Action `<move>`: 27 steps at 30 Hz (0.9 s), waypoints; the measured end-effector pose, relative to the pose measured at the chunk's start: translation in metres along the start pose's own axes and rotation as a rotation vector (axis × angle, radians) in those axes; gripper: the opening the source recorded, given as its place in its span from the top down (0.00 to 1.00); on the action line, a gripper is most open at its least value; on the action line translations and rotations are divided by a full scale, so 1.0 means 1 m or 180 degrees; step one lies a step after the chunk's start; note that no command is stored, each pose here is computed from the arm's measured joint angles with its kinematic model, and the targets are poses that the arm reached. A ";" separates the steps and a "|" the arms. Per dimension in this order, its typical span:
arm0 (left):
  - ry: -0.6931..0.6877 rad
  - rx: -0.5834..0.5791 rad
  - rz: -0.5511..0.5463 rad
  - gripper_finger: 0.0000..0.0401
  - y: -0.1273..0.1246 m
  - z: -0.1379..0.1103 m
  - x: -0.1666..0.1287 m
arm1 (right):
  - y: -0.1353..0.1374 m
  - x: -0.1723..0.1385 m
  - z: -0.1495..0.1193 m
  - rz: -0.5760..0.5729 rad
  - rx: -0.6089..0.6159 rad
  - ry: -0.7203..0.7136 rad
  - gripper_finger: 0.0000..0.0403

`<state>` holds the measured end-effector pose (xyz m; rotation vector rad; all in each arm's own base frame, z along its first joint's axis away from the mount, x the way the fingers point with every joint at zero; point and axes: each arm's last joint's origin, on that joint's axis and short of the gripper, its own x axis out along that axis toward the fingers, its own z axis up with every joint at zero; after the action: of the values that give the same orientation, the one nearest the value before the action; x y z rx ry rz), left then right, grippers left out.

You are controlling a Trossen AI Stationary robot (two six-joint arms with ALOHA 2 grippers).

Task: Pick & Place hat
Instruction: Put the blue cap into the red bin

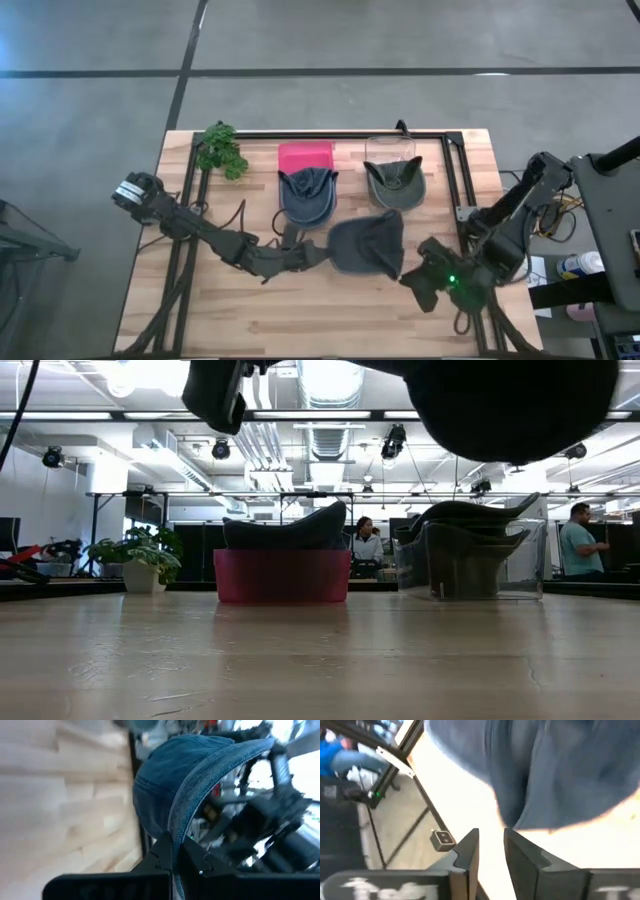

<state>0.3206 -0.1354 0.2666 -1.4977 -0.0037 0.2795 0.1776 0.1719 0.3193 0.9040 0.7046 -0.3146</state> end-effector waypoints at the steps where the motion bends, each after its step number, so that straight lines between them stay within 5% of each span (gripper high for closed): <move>1: -0.0089 0.0012 -0.0036 0.98 -0.001 0.002 0.001 | 0.000 0.002 -0.006 0.0000 0.0089 -0.0018 0.78; 6: -0.0696 0.0176 -0.0221 0.98 -0.009 0.013 0.004 | 0.004 0.007 -0.031 0.0132 0.0796 -0.0524 0.70; 11: -0.1160 0.0595 -0.0424 0.98 -0.023 0.022 0.003 | 0.005 0.025 -0.043 0.0469 0.1489 -0.1586 0.61; 19: -0.1595 0.1149 -0.0555 0.98 -0.038 0.038 0.005 | 0.010 0.055 0.007 0.0429 0.1776 -0.2444 0.52; 27: -0.1656 0.1210 -0.0533 0.98 -0.037 0.050 0.012 | 0.016 0.057 0.045 0.0480 0.1956 -0.2859 0.51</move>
<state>0.3299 -0.0854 0.3047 -1.0087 -0.4653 0.4978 0.2472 0.1475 0.3088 1.2434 -0.3172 -0.7599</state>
